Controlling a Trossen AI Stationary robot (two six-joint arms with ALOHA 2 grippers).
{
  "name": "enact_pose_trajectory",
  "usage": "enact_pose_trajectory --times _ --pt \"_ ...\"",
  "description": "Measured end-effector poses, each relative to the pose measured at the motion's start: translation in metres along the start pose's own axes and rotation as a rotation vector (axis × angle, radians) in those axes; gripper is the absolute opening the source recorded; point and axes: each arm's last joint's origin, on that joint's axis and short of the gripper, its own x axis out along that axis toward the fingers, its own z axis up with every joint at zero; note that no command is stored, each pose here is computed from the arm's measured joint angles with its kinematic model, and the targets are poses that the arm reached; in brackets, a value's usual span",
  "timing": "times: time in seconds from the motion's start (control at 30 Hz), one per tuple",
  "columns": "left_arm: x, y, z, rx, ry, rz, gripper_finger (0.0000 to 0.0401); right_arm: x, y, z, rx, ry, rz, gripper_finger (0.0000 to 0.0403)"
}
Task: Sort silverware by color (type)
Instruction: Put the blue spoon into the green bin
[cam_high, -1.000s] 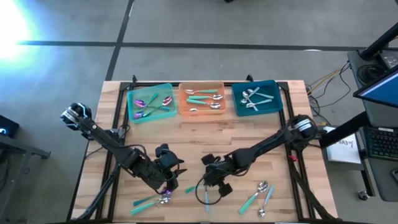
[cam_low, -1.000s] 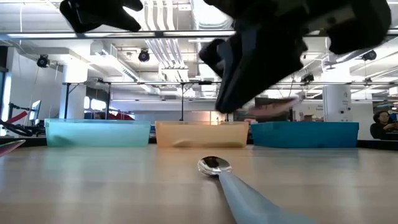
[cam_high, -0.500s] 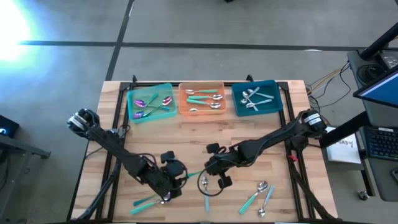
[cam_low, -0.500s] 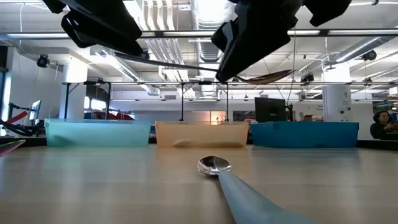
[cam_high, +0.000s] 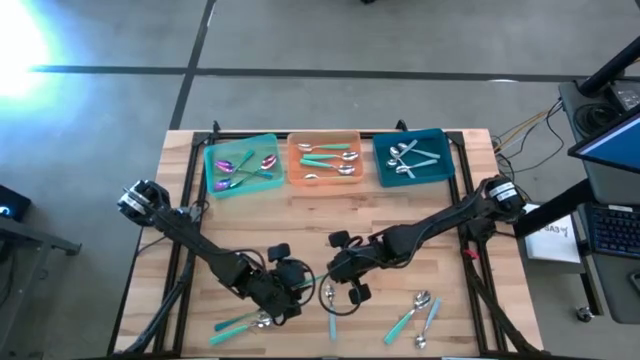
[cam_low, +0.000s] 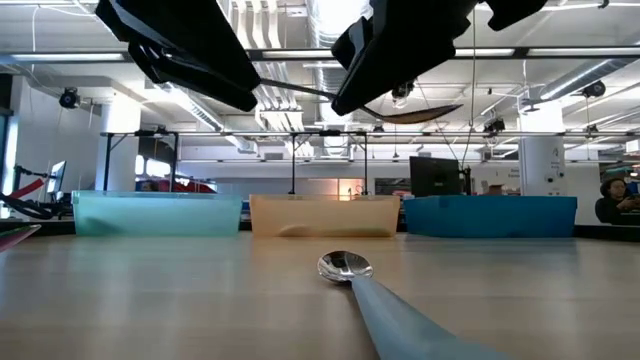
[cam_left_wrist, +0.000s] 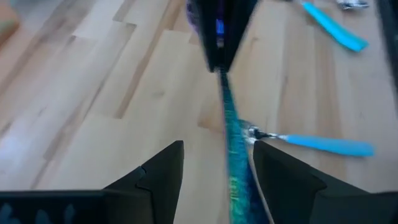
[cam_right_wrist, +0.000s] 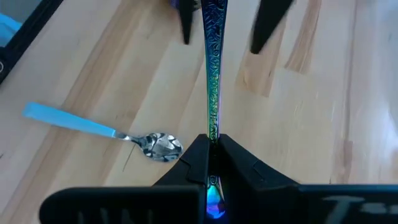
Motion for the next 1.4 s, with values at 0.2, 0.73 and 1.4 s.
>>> enact_pose_trajectory --times 0.2,0.73,1.4 --pt "-0.004 0.002 0.006 0.009 -0.018 0.05 0.0128 0.0 0.0 0.0 0.005 -0.002 -0.01 0.0012" --pt "-0.003 0.005 0.004 -0.05 0.056 0.012 0.0003 0.0 0.002 0.002 -0.011 -0.015 0.002 0.0007" --pt "-0.001 0.024 0.005 -0.065 0.041 0.185 0.0 -0.025 0.001 0.023 -0.009 0.077 0.015 0.0094"
